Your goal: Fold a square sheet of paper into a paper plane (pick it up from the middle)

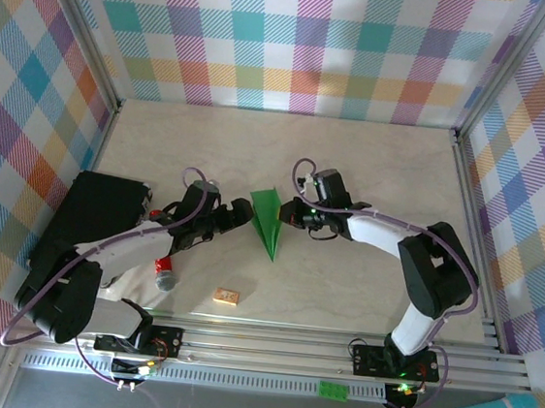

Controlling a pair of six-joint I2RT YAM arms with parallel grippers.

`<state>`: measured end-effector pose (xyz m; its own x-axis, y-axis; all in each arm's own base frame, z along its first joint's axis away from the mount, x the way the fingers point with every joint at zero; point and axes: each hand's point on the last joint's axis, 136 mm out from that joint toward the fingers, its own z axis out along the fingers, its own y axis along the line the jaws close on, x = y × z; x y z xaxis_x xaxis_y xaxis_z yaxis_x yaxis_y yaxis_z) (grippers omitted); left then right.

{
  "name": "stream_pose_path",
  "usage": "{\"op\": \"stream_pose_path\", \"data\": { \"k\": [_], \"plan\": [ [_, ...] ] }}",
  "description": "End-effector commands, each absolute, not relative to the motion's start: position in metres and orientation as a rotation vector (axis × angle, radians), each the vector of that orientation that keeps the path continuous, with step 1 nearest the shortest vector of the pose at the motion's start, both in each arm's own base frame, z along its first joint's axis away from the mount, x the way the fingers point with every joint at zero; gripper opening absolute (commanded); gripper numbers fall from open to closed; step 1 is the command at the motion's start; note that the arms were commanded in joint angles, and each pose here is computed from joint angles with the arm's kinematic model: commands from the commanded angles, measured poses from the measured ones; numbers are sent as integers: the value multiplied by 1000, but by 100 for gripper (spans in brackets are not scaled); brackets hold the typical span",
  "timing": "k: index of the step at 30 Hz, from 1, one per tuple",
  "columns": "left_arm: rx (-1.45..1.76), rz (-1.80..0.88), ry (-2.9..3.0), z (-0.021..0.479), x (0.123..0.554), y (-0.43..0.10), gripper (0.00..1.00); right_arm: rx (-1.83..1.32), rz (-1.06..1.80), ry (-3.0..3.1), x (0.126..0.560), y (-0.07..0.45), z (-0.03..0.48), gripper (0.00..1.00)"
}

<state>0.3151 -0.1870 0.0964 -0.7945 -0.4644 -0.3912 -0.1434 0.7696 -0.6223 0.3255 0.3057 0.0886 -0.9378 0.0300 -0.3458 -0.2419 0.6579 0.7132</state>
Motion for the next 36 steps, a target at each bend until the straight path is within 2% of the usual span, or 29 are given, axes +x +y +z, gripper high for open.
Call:
{"op": "stream_pose_path", "data": {
  "k": [1,19,30,36],
  "plan": [
    [-459,-870,2421,96,319,-197,98,-127,1223,2518,332,301,86,4],
    [-326,-1050,2556,74,320,-268,91,124,1197,2611,339,246,39,14],
    [-303,-1089,2623,60,328,-301,78,125,1198,2630,338,243,35,16],
    [-330,-1012,2686,47,331,-299,64,116,1204,2637,337,244,34,14]
  ]
}}
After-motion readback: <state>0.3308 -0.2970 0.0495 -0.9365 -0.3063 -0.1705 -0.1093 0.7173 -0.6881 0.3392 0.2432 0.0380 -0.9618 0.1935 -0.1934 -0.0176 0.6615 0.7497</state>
